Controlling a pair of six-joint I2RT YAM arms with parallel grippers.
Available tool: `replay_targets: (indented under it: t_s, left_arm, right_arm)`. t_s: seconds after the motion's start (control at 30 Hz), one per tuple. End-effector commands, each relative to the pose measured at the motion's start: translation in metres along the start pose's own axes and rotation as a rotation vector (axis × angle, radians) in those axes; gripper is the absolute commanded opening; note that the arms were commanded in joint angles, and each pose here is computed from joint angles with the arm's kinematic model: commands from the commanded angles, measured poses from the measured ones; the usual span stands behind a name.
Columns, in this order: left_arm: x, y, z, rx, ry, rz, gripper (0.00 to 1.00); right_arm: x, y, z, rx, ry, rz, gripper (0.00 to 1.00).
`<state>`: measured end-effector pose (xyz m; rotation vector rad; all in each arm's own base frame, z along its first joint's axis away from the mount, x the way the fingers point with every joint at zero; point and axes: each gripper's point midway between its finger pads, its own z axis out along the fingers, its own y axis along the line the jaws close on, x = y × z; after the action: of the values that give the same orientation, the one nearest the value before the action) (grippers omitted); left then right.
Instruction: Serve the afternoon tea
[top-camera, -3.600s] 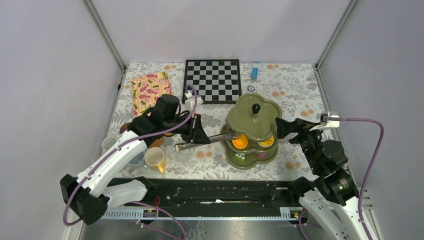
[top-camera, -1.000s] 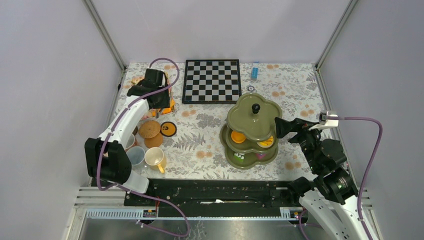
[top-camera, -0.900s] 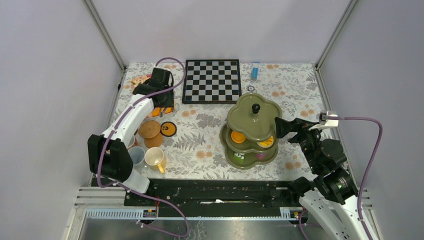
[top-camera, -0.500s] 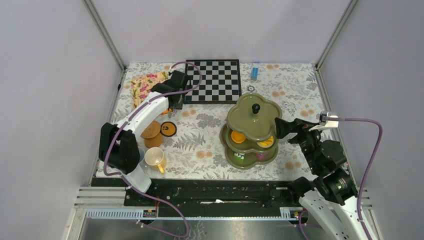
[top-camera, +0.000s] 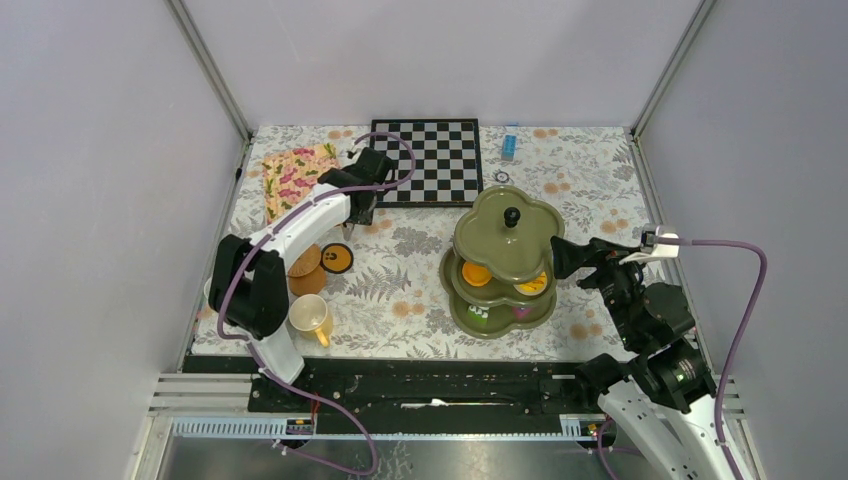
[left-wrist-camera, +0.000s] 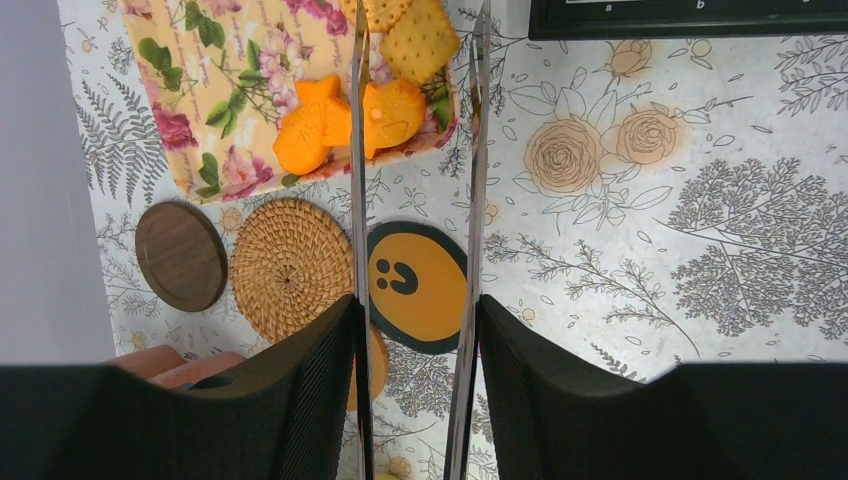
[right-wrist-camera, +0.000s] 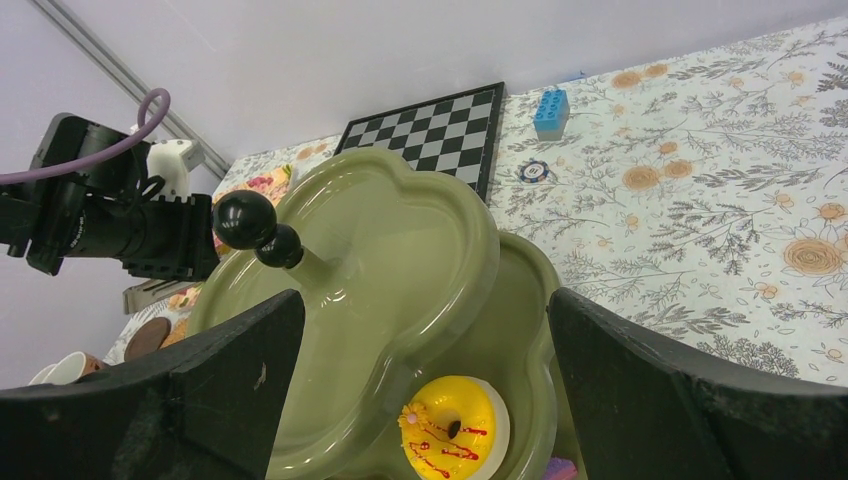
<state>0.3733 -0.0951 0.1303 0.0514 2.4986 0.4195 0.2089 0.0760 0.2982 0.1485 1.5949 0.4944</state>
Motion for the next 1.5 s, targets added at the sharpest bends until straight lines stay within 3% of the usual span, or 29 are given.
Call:
replay_targets:
  t_s: [0.0,0.2,0.63,1.07,1.47]
  left_arm:
    - [-0.016,0.003,-0.002,-0.019,-0.043,-0.038,0.49]
    - [-0.018,0.015,-0.010,-0.017,-0.072,-0.072,0.44]
    - [-0.005,0.046,-0.003,-0.028,-0.044,-0.117,0.43]
    - [-0.007,0.064,0.008,0.080,-0.027,-0.205,0.52]
    - [-0.006,0.066,0.009,0.169,-0.055,-0.350,0.52]
  right_arm:
    - [-0.010,0.005,-0.003,-0.024,-0.035,0.007,0.98]
    - [-0.009,0.004,-0.003,-0.021,-0.034,0.006,0.98]
    - [-0.009,0.004,-0.004,-0.020,-0.033,0.007,0.98]
    - [-0.007,0.005,-0.002,-0.022,-0.026,0.007,0.98]
    - [-0.005,0.005,-0.001,-0.022,-0.019,0.004,0.98]
